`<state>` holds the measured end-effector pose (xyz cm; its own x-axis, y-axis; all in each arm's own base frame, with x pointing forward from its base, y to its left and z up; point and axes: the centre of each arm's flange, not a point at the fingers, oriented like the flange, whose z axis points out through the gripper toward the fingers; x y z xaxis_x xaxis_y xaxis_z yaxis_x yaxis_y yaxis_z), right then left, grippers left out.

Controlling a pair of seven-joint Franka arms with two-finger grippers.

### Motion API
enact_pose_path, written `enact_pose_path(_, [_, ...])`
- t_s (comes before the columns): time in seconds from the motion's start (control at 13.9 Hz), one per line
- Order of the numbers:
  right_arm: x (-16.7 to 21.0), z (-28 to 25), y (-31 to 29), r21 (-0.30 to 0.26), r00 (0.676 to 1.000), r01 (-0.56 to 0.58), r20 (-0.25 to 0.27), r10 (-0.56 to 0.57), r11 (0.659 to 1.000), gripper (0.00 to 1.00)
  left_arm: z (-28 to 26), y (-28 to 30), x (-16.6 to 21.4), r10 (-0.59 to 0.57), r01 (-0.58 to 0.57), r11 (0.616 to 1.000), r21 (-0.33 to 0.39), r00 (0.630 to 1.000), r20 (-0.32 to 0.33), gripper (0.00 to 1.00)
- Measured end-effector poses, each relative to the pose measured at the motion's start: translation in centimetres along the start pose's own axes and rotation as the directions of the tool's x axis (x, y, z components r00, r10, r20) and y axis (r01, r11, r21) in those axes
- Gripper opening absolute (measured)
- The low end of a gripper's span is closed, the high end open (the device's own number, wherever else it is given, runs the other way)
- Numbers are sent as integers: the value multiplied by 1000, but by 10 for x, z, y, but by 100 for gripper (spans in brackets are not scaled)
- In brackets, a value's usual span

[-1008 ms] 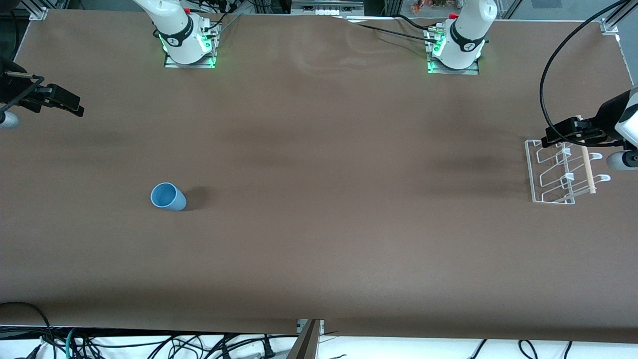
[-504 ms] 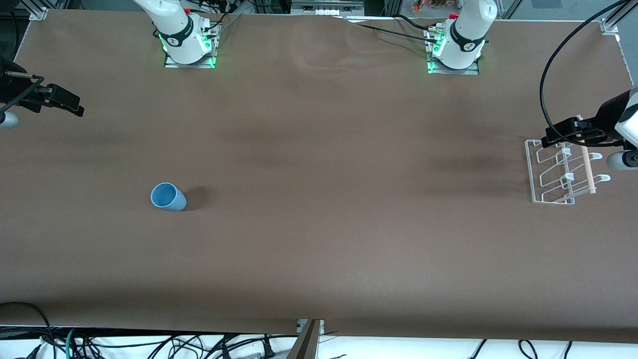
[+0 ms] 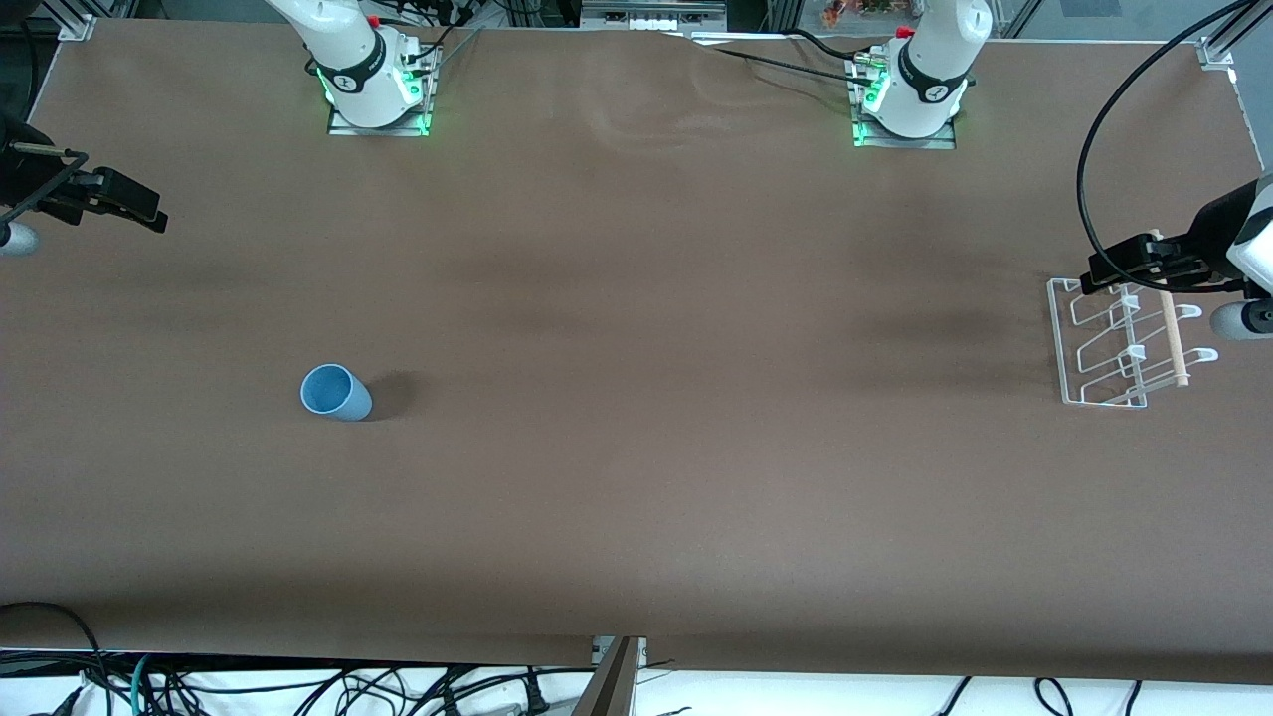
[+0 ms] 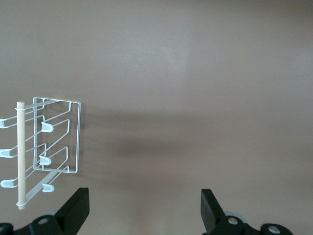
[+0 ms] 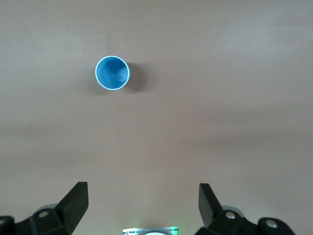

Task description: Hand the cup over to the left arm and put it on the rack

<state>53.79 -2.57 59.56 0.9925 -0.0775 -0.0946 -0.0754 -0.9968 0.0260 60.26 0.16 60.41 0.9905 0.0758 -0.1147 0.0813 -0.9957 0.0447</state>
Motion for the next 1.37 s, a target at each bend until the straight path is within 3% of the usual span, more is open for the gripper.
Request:
enact_pose_path(0.58, [0,0,1,0,1000,-2,1,2,1000,100,0,0,0,1,-1,1000,0,1000,0,100])
enact_pose_path(0.86, [8,14,1,-2,1000,-1,27,1,1000,100,0,1,0,2,-2,1000,0,1000,0,100])
enact_pose_path(1.22, [52,83,-3,-11,995,3,99,-2,1000,100,0,1,0,2,-2,1000,0,1000,0,100])
enact_pose_path(1.37, [74,119,-6,-13,995,6,101,-5,1000,100,0,1,0,2,-2,1000,0,1000,0,100])
